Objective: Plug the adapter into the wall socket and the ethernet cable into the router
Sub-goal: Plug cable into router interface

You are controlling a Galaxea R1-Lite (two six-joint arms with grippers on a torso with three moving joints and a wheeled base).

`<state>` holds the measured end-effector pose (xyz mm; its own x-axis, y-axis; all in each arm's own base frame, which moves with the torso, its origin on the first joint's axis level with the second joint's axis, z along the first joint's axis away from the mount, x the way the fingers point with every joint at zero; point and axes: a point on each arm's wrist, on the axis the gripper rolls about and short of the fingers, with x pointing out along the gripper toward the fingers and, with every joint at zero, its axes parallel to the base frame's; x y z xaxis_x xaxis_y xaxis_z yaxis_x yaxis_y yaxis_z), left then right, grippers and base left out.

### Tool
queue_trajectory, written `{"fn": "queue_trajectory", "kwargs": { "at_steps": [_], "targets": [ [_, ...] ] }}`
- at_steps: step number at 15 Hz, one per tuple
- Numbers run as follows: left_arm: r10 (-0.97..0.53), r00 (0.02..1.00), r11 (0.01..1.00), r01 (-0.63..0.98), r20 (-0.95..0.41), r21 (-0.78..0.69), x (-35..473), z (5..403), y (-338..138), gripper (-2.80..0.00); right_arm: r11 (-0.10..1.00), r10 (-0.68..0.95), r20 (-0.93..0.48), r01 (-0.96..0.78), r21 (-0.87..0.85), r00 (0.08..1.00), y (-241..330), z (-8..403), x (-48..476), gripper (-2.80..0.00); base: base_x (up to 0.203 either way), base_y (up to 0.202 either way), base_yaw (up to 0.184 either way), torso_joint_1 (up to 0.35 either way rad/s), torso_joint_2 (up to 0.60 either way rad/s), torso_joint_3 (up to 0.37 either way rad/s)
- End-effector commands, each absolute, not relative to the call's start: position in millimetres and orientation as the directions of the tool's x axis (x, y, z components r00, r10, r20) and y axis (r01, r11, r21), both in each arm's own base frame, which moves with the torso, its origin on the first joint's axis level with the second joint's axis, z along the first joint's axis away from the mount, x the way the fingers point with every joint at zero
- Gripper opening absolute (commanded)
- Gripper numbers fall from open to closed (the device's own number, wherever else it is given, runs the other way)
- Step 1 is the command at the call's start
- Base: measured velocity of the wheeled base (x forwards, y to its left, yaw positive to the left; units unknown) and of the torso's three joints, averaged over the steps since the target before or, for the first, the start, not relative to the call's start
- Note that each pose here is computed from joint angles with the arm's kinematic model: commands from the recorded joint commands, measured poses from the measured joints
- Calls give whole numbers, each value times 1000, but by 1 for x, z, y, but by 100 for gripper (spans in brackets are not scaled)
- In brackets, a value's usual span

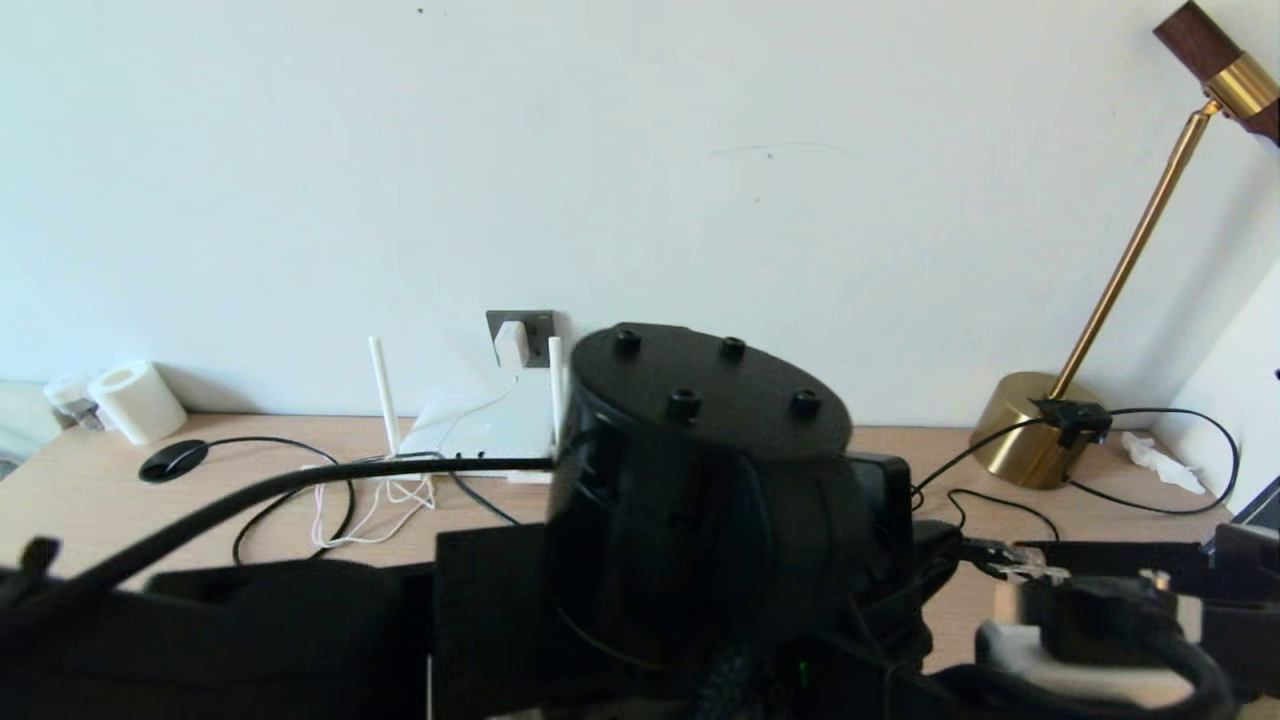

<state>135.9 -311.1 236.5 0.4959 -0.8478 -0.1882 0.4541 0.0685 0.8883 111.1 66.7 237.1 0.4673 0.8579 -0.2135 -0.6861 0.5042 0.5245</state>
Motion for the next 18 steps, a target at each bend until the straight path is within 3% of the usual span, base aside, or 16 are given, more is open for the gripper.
{"fn": "queue_trajectory", "kwargs": {
  "at_steps": [1, 11, 12, 18],
  "targets": [
    [-847, 490, 46, 456, -207, 889, 138, 228, -320, -280, 503, 859, -218, -684, 528, 463, 67, 235, 111, 0, 0, 0, 0, 0, 0, 0],
    [-858, 475, 47, 455, -197, 889, 137, 231, -320, -280, 506, 857, -225, -677, 534, 463, 66, 232, 110, 0, 0, 0, 0, 0, 0, 0],
    [-858, 475, 50, 454, -194, 890, 137, 231, -320, -280, 506, 857, -226, -677, 535, 463, 66, 232, 110, -280, 0, 0, 0, 0, 0, 0],
    [-860, 474, 54, 452, -188, 890, 136, 233, -318, -280, 506, 857, -227, -674, 538, 462, 67, 232, 111, -280, 0, 0, 0, 0, 0, 0]
  ]
}}
